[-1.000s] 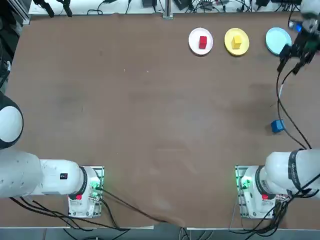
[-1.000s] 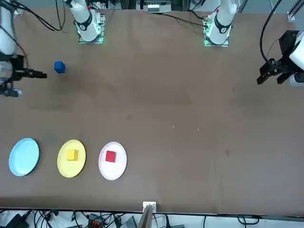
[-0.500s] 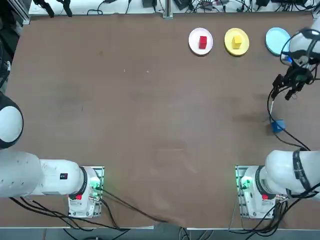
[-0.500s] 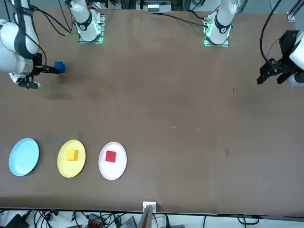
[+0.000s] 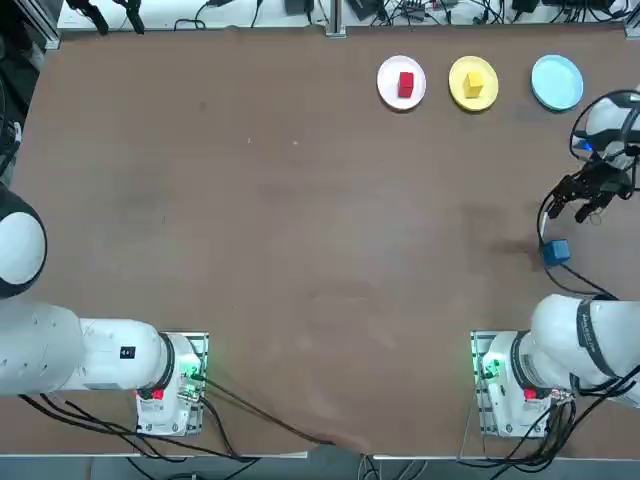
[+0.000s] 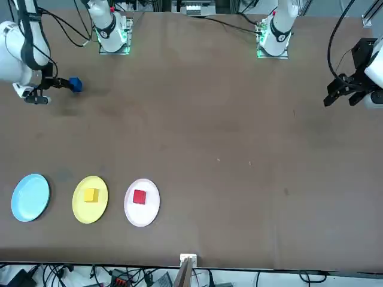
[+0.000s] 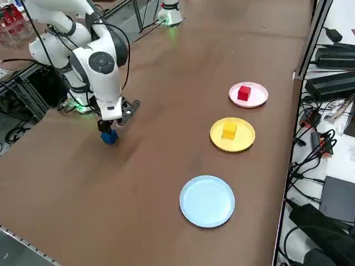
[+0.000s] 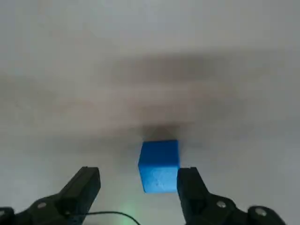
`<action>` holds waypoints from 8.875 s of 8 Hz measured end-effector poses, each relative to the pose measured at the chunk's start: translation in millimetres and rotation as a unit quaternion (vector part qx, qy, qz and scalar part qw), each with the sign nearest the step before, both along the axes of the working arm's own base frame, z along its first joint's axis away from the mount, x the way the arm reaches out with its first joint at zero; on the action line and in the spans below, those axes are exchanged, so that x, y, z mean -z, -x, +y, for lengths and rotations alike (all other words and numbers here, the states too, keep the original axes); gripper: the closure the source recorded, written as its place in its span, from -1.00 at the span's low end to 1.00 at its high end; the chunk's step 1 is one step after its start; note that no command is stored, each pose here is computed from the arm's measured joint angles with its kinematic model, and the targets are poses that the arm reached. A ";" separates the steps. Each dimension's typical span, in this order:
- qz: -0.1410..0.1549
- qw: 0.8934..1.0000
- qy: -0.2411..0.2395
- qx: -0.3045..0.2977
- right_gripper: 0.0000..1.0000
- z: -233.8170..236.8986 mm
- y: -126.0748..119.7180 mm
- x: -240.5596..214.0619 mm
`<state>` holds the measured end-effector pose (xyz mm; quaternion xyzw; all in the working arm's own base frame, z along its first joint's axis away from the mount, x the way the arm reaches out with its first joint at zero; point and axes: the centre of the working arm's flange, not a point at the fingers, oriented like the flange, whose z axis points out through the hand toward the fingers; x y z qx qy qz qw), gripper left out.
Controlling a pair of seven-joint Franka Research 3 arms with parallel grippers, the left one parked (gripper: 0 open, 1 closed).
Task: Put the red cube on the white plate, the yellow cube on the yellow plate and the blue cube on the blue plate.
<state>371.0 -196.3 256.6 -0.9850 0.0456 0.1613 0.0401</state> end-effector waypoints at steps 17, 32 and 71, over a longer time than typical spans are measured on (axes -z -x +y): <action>0.008 0.999 0.021 -0.038 -1.00 0.2 51.1 53.0; 0.000 0.998 0.049 -0.035 -0.42 -0.9 -125.8 -78.9; -0.064 0.995 0.074 -0.024 -1.00 145.3 -283.3 -283.3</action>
